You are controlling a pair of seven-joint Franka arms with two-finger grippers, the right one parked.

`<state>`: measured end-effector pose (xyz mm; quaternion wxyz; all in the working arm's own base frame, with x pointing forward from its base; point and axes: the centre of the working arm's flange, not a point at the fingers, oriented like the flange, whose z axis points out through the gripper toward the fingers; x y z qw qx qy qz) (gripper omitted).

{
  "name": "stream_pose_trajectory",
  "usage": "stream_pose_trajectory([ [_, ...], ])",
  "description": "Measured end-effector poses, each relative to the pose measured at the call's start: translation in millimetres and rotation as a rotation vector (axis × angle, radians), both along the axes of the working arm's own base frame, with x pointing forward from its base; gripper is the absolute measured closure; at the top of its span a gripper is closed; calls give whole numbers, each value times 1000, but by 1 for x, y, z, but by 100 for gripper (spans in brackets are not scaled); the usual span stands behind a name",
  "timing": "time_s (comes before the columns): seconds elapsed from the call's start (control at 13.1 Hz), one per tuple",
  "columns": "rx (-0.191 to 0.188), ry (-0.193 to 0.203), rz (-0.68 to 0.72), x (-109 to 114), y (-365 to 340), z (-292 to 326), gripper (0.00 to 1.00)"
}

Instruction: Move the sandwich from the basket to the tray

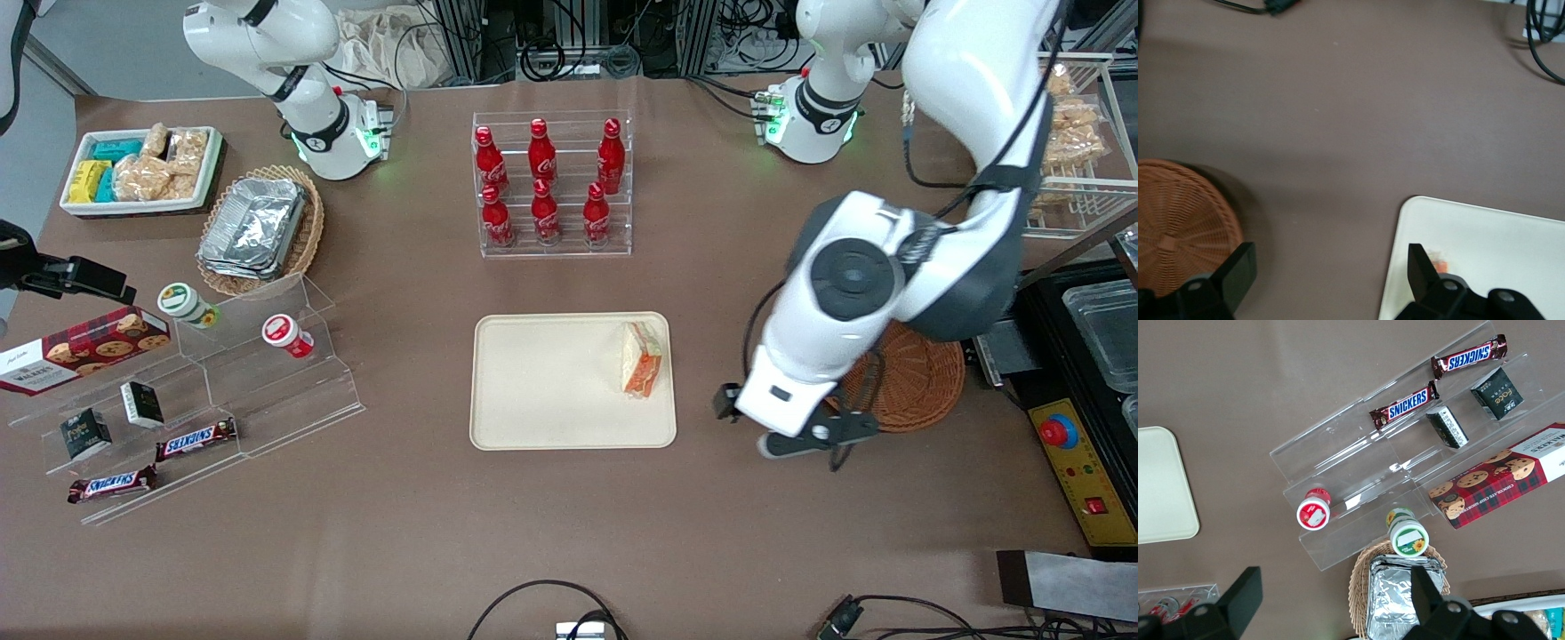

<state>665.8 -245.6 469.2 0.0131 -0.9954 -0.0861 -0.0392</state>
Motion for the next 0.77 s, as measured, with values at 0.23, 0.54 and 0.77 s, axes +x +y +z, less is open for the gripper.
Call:
stream_pose_trajectory([
  [0.23, -5, 11, -53, 2, 61, 40, 0],
  [0.54, 17, 14, -114, -14, 94, 68, 0],
  [0.77, 46, 21, -163, -34, 118, 83, 0],
])
